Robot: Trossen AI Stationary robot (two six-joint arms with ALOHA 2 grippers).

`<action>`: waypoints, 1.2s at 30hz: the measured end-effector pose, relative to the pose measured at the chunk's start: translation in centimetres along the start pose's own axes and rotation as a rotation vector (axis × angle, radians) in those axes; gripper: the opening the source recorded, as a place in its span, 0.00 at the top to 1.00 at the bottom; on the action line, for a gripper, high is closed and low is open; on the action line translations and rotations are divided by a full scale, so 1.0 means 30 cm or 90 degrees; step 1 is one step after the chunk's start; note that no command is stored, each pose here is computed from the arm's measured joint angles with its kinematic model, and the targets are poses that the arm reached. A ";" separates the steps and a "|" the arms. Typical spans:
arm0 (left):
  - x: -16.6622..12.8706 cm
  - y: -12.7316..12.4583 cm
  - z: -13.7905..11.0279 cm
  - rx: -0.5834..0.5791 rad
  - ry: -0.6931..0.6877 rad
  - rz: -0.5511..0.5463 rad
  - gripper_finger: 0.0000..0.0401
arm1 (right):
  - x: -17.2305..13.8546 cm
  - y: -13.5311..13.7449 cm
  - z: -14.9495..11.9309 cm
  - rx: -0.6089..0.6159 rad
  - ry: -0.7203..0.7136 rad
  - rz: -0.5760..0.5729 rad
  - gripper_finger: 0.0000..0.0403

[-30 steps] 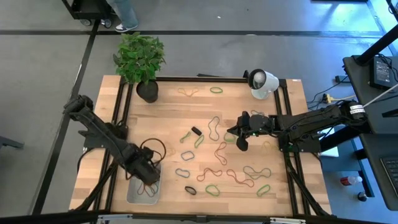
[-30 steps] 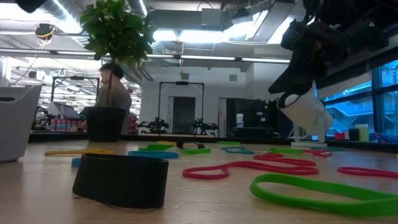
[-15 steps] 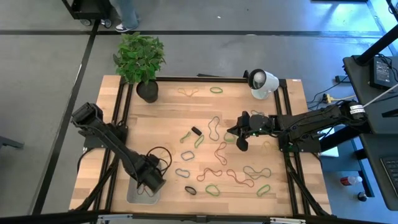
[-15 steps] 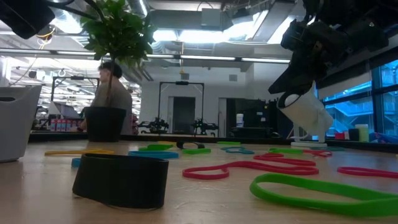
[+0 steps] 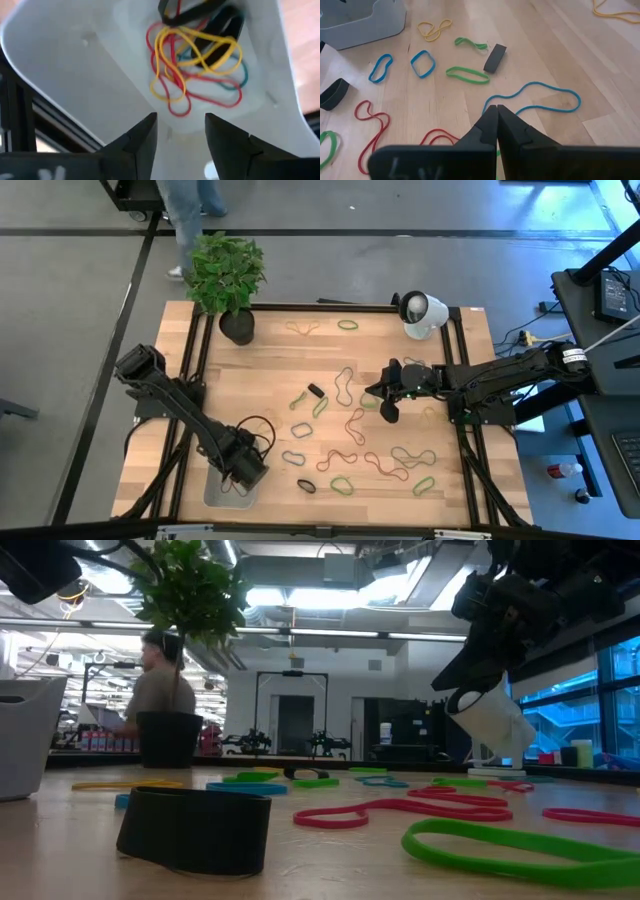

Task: Pick and place rubber bands into bin
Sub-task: Put the blue rubber band into the bin

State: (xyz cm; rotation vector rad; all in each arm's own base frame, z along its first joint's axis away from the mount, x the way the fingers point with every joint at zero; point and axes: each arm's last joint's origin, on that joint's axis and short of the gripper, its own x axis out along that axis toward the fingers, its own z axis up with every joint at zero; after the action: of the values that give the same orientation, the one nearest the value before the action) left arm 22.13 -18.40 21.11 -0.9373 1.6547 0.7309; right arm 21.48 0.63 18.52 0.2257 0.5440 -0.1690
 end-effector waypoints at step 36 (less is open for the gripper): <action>-0.288 0.108 0.282 0.144 -0.270 -0.170 1.00 | 0.000 0.001 0.003 0.002 -0.005 0.002 0.98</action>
State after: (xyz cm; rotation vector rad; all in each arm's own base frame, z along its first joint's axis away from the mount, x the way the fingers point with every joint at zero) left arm 24.68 -7.79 27.27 -0.7602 1.1839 0.5052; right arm 21.53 0.63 18.60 0.2288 0.5351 -0.1684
